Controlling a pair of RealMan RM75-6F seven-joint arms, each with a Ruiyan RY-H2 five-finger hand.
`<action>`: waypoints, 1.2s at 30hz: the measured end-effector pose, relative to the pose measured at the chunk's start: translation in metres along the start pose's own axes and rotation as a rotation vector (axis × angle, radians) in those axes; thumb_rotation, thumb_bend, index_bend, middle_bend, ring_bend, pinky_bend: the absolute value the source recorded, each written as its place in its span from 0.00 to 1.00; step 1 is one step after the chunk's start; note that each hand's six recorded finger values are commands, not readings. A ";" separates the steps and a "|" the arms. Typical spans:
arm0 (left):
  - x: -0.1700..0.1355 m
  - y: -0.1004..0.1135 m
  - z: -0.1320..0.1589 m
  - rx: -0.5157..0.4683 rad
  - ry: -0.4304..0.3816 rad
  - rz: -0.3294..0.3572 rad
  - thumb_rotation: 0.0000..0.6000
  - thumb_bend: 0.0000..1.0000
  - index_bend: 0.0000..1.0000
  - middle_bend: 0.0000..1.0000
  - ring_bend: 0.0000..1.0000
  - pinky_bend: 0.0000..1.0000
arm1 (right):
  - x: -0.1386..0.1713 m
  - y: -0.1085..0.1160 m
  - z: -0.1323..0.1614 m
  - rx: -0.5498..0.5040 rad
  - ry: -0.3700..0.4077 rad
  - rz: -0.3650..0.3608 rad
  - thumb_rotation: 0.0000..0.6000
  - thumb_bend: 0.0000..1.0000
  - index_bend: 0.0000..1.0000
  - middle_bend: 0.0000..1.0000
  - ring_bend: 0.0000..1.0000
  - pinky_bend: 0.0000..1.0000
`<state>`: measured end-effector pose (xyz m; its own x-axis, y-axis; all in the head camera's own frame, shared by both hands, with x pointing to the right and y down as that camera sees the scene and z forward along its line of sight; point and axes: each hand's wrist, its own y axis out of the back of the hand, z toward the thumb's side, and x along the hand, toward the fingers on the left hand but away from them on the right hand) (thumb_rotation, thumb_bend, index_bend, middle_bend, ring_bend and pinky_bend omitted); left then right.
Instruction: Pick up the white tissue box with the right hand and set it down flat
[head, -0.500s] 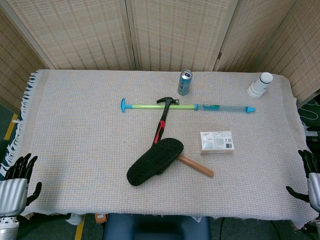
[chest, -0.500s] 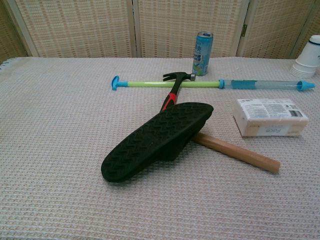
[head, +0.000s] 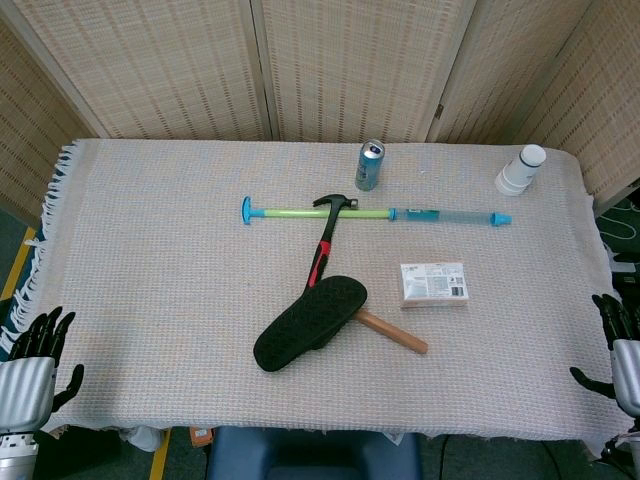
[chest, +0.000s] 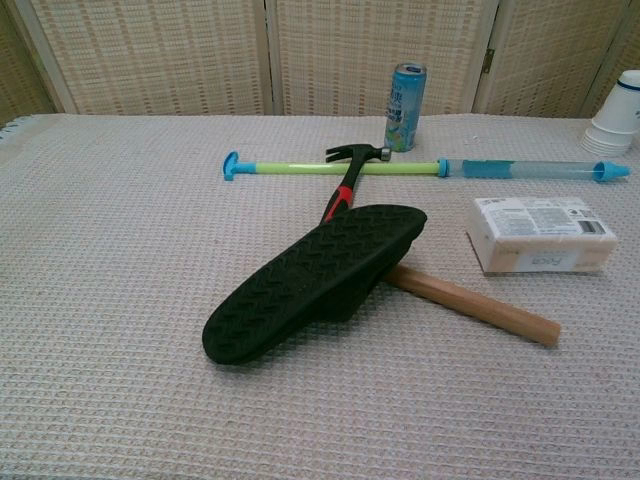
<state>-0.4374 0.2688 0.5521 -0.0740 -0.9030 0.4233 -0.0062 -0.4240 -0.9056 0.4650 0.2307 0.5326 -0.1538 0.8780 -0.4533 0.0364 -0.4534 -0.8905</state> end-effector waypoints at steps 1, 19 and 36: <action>0.000 0.000 0.000 -0.001 -0.001 -0.001 1.00 0.40 0.07 0.00 0.00 0.17 | -0.006 0.000 0.003 0.001 0.011 0.006 1.00 0.09 0.00 0.04 0.01 0.00; -0.002 0.013 -0.007 -0.040 0.007 0.024 1.00 0.40 0.07 0.00 0.00 0.17 | -0.125 -0.036 0.121 0.177 0.193 0.263 1.00 0.09 0.00 0.04 0.00 0.00; -0.004 0.021 -0.010 -0.068 0.007 0.042 1.00 0.40 0.07 0.00 0.00 0.17 | -0.152 -0.084 0.215 0.229 0.259 0.422 1.00 0.09 0.00 0.04 0.00 0.00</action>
<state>-0.4469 0.2643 0.5316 -0.0824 -0.9191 0.3853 -0.0703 -0.3803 -0.9222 0.2732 0.1020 0.6849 0.0766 0.6083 -0.7900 -0.1775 -0.7714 -0.6111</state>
